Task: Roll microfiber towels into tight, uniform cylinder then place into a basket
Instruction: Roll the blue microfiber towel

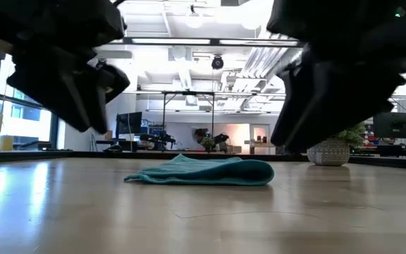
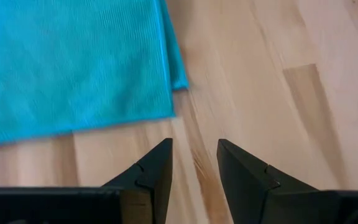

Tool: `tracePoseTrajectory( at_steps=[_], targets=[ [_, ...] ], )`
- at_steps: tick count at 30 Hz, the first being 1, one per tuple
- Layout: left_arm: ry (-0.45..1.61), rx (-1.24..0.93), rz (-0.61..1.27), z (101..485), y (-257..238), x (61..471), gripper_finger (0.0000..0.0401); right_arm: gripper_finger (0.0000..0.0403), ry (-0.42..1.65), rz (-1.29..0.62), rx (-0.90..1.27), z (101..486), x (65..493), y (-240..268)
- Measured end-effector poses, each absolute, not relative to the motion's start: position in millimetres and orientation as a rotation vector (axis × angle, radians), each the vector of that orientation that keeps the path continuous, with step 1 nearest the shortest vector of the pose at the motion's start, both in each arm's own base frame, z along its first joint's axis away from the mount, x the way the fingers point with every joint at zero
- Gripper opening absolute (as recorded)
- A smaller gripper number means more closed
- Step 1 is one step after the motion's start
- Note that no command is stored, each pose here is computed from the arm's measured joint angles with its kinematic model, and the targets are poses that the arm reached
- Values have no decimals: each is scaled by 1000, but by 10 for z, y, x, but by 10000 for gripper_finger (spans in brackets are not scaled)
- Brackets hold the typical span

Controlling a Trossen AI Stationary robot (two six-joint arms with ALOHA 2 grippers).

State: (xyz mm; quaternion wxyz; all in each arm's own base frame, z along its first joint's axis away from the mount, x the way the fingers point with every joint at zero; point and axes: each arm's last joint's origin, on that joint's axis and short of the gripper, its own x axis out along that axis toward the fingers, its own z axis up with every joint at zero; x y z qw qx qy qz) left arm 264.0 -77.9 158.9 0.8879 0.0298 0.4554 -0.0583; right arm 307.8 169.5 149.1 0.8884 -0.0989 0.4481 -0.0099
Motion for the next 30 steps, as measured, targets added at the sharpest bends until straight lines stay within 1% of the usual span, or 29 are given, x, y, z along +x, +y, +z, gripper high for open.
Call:
tracePoseTrajectory(
  at_steps=[3, 5, 8, 10, 13, 19, 27, 30],
  targets=[
    [906, 142, -142, 1608, -780, 2666, 117, 159, 955, 97, -449, 1501, 3044, 1689],
    [886, 174, -157, 1619, -782, 2679, 117, 156, 965, 163, -575, 1446, 3052, 1682],
    [874, 177, -137, 1626, -777, 2688, 117, 154, 1014, 210, -677, 1317, 3083, 1625],
    [873, 164, -111, 1626, -771, 2689, 117, 154, 1015, 170, -722, 1279, 3121, 1572],
    [872, 153, -93, 1626, -767, 2690, 117, 154, 1008, 135, -713, 1263, 3179, 1500],
    [881, 152, -91, 1621, -765, 2684, 117, 154, 1016, 184, -656, 1241, 3230, 1445],
    [890, 155, -90, 1616, -763, 2677, 117, 153, 980, 178, -605, 1230, 3254, 1496],
    [891, 147, -87, 1615, -763, 2677, 117, 140, 978, 163, -569, 1210, 3262, 1502]
  ],
)
